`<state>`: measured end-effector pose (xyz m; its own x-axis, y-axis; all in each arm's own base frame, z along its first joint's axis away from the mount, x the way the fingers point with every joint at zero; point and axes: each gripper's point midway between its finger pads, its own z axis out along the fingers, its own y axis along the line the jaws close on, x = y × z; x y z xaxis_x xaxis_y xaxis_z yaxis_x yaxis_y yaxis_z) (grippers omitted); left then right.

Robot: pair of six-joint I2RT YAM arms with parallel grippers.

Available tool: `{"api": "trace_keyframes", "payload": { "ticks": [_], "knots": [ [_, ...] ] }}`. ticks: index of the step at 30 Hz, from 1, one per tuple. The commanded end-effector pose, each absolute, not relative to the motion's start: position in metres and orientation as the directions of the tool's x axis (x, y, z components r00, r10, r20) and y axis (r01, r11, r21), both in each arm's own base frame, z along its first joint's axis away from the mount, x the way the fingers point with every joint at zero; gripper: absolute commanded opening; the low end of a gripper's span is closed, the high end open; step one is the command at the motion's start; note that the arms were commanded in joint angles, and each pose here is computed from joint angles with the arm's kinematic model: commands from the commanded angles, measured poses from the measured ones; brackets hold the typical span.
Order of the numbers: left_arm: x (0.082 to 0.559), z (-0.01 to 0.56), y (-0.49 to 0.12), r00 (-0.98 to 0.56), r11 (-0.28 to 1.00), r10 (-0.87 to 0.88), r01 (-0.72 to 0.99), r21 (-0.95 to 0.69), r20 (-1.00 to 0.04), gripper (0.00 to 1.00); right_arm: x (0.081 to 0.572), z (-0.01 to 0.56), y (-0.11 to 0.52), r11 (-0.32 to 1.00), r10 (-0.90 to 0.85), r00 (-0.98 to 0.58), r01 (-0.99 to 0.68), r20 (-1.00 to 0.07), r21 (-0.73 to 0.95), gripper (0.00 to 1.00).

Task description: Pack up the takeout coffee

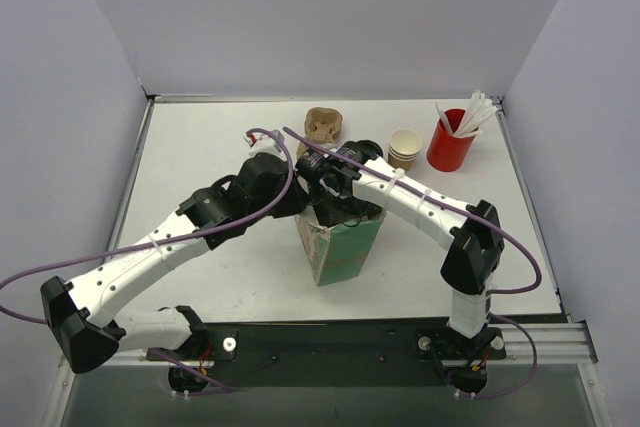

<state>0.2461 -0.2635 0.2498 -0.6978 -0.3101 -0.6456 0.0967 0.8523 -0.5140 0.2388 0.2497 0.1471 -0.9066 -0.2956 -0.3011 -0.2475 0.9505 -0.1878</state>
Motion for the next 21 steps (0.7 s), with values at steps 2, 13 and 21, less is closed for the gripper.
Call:
{"api": "trace_keyframes", "payload": {
  "ticks": [2,13,21],
  "knots": [
    [0.242,0.256,-0.259,-0.703,0.842,-0.311,0.109,-0.528,-0.64,0.33,0.239,0.149,0.254,0.95,-0.296,-0.905,-0.246,-0.305,-0.193,0.93],
    [0.243,0.248,-0.256,-0.715,0.849,-0.292,0.113,-0.517,-0.636,0.25,0.241,0.153,0.258,0.95,-0.3,-0.901,-0.252,-0.312,-0.185,0.92],
    [0.246,0.248,-0.256,-0.727,0.866,-0.253,0.124,-0.485,-0.639,0.08,0.243,0.155,0.257,0.948,-0.305,-0.9,-0.255,-0.311,-0.19,0.93]
  ]
}}
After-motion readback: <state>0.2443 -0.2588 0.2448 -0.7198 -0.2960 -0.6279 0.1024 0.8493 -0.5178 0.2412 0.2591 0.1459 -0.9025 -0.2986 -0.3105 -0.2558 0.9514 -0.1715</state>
